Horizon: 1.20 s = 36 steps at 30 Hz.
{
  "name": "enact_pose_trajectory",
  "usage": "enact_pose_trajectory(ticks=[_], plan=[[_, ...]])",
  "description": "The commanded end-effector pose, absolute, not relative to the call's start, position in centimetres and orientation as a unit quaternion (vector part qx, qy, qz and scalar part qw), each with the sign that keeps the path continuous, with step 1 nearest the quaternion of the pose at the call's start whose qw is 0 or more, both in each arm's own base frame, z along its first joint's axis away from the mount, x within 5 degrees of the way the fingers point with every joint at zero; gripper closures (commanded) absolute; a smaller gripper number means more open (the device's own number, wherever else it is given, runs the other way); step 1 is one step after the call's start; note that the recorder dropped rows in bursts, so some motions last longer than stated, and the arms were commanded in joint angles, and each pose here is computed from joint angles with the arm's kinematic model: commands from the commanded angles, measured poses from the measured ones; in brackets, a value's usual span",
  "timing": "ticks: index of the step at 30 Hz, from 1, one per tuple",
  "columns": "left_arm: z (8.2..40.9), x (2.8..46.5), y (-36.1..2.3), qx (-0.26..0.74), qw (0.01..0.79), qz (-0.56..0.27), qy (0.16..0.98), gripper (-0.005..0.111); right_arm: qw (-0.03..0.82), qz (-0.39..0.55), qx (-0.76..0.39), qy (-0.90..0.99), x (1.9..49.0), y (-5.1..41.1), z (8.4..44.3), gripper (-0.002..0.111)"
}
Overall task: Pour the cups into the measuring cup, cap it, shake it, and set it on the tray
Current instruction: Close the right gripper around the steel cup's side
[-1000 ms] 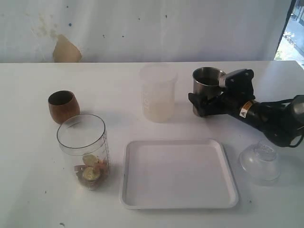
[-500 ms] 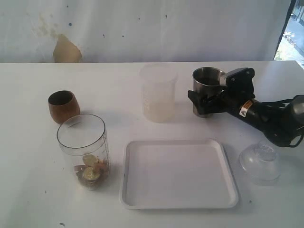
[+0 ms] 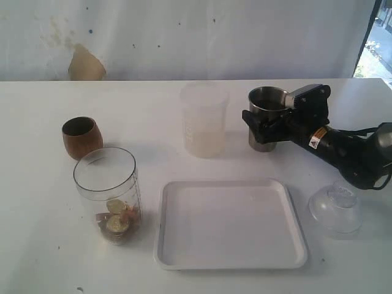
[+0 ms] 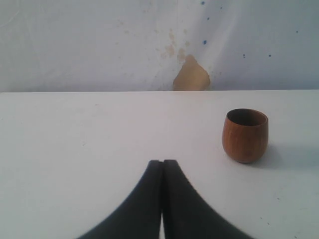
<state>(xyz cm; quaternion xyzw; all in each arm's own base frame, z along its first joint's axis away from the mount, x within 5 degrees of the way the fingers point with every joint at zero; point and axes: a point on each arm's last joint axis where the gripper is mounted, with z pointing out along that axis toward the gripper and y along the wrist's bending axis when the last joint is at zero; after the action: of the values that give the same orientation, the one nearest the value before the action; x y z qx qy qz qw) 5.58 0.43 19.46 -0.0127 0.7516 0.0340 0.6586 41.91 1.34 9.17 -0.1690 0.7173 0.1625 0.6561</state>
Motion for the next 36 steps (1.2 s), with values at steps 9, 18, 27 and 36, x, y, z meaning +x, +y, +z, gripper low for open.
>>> enact_pose_trajectory(ticks=[9,18,27,36], plan=[[19.47,5.57,0.39,-0.009,0.664,0.034,0.747,0.107,0.659,0.161,-0.164,0.716,41.92,1.06,9.18,0.048],[19.47,5.57,0.39,-0.009,0.664,0.034,0.747,0.107,0.642,0.170,-0.109,0.740,42.11,0.56,8.82,0.055],[19.47,5.57,0.39,-0.009,0.664,0.034,0.747,0.107,0.643,0.165,-0.120,0.738,42.14,0.61,8.85,0.056],[19.47,5.57,0.39,-0.009,0.664,0.034,0.747,0.107,0.633,0.155,-0.163,0.741,41.93,0.97,8.56,0.087]])
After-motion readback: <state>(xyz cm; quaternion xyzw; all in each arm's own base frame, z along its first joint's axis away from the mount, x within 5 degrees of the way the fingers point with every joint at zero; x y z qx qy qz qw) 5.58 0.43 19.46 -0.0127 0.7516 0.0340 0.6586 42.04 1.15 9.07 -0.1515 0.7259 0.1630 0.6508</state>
